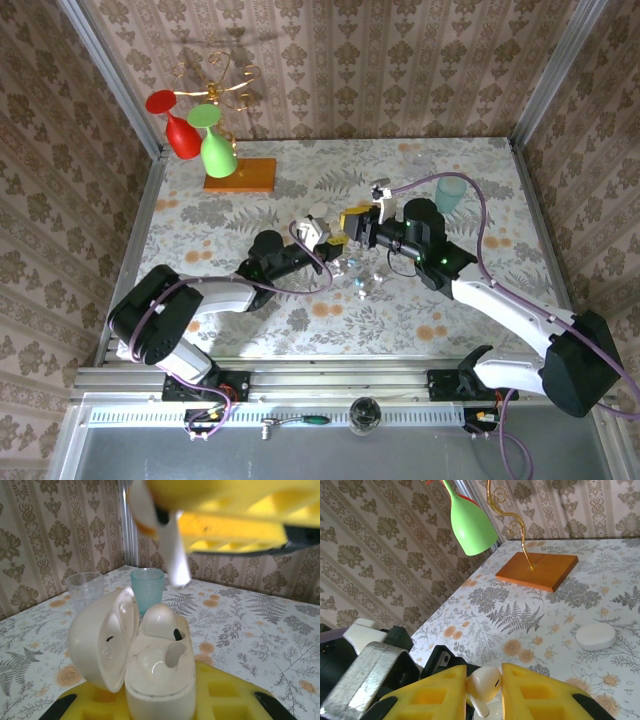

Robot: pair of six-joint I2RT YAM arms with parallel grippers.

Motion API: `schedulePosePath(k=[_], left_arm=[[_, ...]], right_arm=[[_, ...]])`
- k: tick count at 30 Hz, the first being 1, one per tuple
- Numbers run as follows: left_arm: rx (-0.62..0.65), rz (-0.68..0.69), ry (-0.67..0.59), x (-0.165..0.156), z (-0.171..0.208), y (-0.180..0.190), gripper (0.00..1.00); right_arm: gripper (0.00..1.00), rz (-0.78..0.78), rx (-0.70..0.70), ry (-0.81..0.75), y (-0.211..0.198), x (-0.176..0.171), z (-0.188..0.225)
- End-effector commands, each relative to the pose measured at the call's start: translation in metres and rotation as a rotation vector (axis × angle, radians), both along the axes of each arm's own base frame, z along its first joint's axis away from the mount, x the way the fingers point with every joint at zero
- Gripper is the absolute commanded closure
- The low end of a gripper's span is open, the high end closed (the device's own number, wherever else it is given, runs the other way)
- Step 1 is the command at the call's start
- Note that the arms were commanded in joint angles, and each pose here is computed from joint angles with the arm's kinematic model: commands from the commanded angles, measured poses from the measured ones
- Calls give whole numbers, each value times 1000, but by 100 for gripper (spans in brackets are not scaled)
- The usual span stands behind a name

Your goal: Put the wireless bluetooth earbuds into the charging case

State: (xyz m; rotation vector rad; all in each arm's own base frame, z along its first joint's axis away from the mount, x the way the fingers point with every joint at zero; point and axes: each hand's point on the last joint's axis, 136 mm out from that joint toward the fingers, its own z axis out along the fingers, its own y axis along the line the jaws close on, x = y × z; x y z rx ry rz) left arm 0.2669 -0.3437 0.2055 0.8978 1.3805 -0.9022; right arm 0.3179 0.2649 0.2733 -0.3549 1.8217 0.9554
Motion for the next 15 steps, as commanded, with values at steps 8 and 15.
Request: schedulePosePath(k=[8,15], left_arm=[[-88,-3,-36,2,29,-5,100],[-88,13,-31,5,30,-4,100]], right_arm=[[77,5,-28,-1,5,4,-10],[77,-10,-59,-2,2,5,-15]])
